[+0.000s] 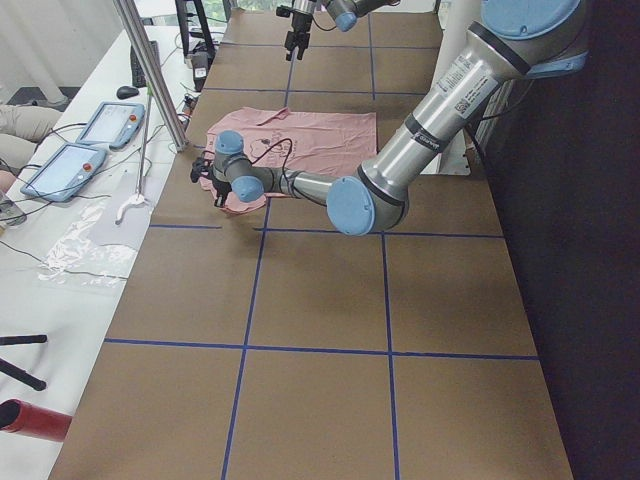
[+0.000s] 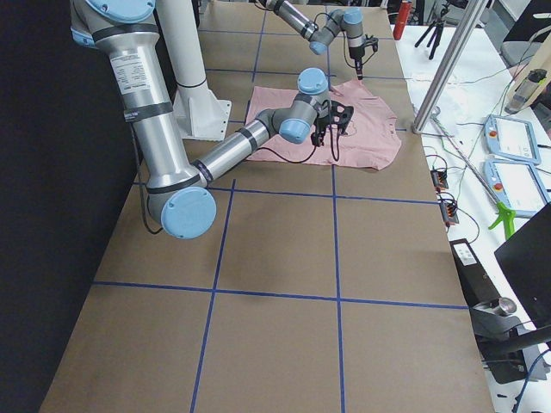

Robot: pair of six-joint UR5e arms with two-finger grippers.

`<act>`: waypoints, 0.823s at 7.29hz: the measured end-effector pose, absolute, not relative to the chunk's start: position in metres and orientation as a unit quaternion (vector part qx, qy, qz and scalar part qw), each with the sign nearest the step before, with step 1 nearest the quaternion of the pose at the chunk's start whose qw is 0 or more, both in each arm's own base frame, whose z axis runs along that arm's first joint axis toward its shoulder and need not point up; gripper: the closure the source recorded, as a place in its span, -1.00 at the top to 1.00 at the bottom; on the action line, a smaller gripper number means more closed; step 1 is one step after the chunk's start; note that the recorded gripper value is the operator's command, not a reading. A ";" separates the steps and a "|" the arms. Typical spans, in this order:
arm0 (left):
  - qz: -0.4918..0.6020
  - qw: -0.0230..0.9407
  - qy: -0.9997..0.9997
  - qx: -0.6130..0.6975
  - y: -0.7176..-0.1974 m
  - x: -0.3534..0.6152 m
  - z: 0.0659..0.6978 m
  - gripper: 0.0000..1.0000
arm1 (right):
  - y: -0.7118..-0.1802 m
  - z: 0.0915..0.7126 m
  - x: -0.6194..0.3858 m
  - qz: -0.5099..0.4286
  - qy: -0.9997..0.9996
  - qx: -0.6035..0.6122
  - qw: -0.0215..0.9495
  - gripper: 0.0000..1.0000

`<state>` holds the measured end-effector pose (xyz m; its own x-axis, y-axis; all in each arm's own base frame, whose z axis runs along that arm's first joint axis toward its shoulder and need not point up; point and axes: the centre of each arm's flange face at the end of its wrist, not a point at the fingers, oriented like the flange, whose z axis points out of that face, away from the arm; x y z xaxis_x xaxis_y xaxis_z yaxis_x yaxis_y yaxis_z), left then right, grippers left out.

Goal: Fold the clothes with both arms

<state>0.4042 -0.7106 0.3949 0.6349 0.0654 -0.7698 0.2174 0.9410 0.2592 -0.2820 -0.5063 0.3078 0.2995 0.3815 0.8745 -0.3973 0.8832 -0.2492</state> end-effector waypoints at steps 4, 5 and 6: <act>-0.103 0.870 0.467 0.123 -0.669 0.485 0.313 -1.00 | -0.508 0.311 -0.287 0.241 -0.537 0.006 0.808 1.00; -0.110 0.870 0.464 0.127 -0.670 0.497 0.309 -1.00 | -0.508 0.312 -0.288 0.241 -0.536 0.006 0.809 1.00; -0.115 0.869 0.462 0.134 -0.677 0.507 0.301 -1.00 | -0.508 0.312 -0.288 0.241 -0.536 0.006 0.809 1.00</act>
<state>0.5073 -0.6769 0.3006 0.5472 -0.0759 -0.8335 0.3240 0.9375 0.1273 -0.2882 -0.5083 0.3125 0.3095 0.3841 0.8699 -0.3971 0.8834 -0.2488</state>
